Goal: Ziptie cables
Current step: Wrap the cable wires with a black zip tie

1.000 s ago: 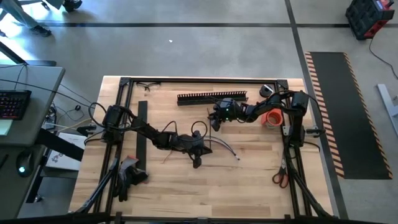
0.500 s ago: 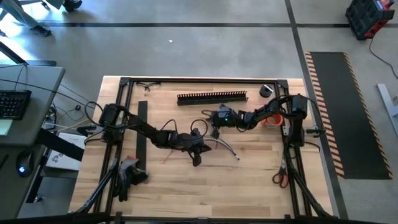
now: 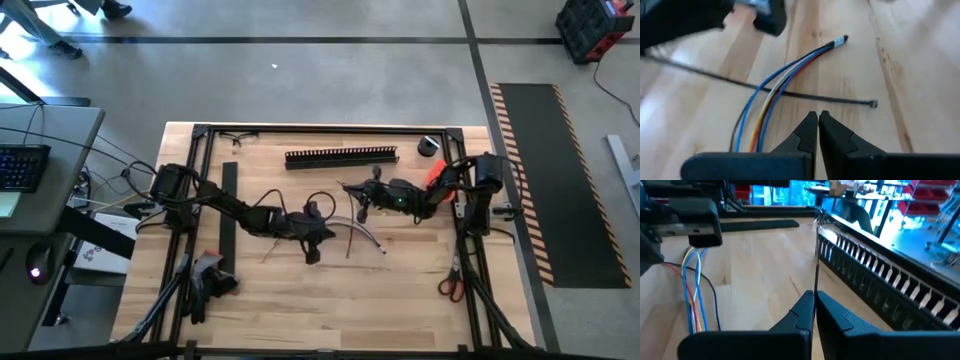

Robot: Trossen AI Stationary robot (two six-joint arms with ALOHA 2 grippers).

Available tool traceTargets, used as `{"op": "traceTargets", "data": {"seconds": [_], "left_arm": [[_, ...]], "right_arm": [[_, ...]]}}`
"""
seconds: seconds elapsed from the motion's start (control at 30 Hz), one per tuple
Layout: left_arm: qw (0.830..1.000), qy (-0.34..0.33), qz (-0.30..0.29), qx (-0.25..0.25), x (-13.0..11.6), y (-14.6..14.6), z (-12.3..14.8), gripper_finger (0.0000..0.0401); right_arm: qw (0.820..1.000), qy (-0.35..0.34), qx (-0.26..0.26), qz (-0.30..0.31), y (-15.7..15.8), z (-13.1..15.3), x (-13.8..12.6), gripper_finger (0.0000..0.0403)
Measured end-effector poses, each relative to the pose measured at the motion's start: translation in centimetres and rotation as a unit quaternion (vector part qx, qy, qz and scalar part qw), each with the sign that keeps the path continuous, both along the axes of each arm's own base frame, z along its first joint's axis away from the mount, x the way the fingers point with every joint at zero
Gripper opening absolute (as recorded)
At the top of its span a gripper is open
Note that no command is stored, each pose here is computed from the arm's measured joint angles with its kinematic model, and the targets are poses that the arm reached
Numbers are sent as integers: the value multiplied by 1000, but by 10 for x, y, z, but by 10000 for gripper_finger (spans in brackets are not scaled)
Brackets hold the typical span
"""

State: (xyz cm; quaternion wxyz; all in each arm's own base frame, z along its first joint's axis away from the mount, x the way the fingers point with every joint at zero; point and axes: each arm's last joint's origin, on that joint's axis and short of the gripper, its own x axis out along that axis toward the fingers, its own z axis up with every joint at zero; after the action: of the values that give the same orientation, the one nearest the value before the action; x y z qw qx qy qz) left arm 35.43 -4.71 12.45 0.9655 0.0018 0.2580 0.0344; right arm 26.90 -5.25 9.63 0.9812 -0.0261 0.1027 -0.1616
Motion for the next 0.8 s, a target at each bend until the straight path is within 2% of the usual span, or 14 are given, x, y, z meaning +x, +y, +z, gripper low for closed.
{"op": "traceTargets", "data": {"seconds": [0.1, 0.2, 0.33, 0.47, 0.63, 0.8], "left_arm": [[997, 0, -43, 61, 1, 2, 1, 2], [989, 11, -94, 116, 2, 3, -6, 17], [978, -11, -153, 144, 8, 6, -16, 55], [965, -45, -186, 178, 15, 16, -18, 104], [950, -53, -255, 172, 29, 27, -27, 148], [933, -21, -331, 142, 50, 32, -35, 151]], "right_arm": [[1000, -10, 25, -11, -1, 0, 0, 0], [996, -29, 69, -50, -6, 0, -1, 0], [986, -52, 123, -99, -10, -1, -3, 0], [981, -44, 142, -125, -11, -4, -4, 0], [978, -46, 150, -135, -12, -5, -4, 0], [972, -57, 169, -153, -16, -5, -5, 0]]}}
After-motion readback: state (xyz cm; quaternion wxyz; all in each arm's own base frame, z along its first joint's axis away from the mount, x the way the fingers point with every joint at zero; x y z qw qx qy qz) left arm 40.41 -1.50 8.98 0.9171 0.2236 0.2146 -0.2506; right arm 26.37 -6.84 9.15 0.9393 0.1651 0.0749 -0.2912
